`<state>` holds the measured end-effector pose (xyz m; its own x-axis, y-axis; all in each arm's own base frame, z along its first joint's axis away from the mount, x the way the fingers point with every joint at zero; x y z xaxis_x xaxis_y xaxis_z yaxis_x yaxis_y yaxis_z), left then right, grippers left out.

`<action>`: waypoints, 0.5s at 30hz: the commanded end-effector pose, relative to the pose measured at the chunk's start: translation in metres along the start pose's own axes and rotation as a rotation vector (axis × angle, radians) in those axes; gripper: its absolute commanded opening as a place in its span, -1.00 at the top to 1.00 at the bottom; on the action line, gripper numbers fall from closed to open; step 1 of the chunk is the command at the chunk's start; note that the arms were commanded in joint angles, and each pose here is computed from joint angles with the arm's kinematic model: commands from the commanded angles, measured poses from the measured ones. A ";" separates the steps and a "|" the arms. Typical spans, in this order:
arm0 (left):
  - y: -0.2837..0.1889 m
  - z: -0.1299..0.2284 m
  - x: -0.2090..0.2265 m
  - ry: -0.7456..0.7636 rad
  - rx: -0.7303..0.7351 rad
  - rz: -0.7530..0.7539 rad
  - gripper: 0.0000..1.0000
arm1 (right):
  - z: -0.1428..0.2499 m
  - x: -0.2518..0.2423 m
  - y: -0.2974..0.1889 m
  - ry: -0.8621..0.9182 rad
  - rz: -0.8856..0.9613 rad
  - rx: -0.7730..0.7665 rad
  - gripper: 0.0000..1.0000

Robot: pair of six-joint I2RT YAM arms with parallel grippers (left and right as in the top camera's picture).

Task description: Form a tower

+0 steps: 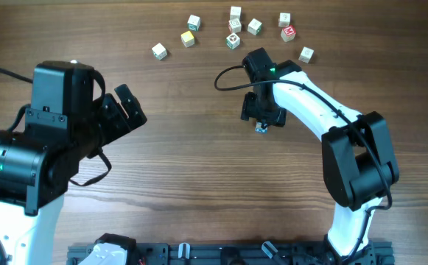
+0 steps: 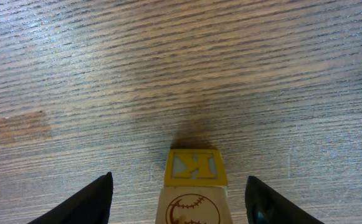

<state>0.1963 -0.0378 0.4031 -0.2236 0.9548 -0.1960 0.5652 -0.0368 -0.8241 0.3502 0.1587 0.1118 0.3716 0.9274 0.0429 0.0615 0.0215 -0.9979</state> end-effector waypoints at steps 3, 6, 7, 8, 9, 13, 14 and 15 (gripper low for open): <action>0.000 -0.001 0.000 0.001 -0.009 -0.008 -1.00 | -0.002 0.002 0.016 -0.010 0.026 0.035 -0.13; 0.000 -0.001 0.000 0.001 -0.009 -0.008 -1.00 | -0.002 0.002 0.016 -0.010 0.026 0.035 -0.08; 0.000 -0.001 0.000 0.001 -0.009 -0.008 -1.00 | -0.002 0.002 0.016 -0.010 0.026 0.035 -0.08; 0.000 -0.001 0.000 0.001 -0.009 -0.008 -1.00 | -0.002 0.002 0.016 -0.010 0.026 0.035 -0.07; 0.000 -0.001 0.000 0.001 -0.009 -0.008 -1.00 | -0.002 0.001 0.016 -0.010 0.027 0.035 -0.06; 0.000 -0.001 0.000 0.001 -0.009 -0.008 -1.00 | -0.001 0.000 0.016 -0.010 0.033 0.041 0.08; 0.000 -0.001 0.000 0.001 -0.009 -0.008 -1.00 | -0.001 0.000 0.016 -0.010 0.034 0.043 0.10; 0.000 -0.001 0.000 0.001 -0.009 -0.008 -1.00 | -0.001 0.000 0.016 -0.010 0.035 0.043 0.11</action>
<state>0.1963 -0.0378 0.4031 -0.2236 0.9548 -0.1960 0.5652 -0.0368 -0.8241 0.3492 0.1579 0.1025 0.3627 0.9318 0.0158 0.0253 0.0071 -0.9997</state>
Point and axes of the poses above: each gripper's point midway between its finger pads, its own y axis out along the fingers, its own x axis along the line the jaws close on, z = x × y, the point moved 9 cm from there along -y, back along the fingers, and after that the axes turned 11 degrees about y, right-handed, at the moved point
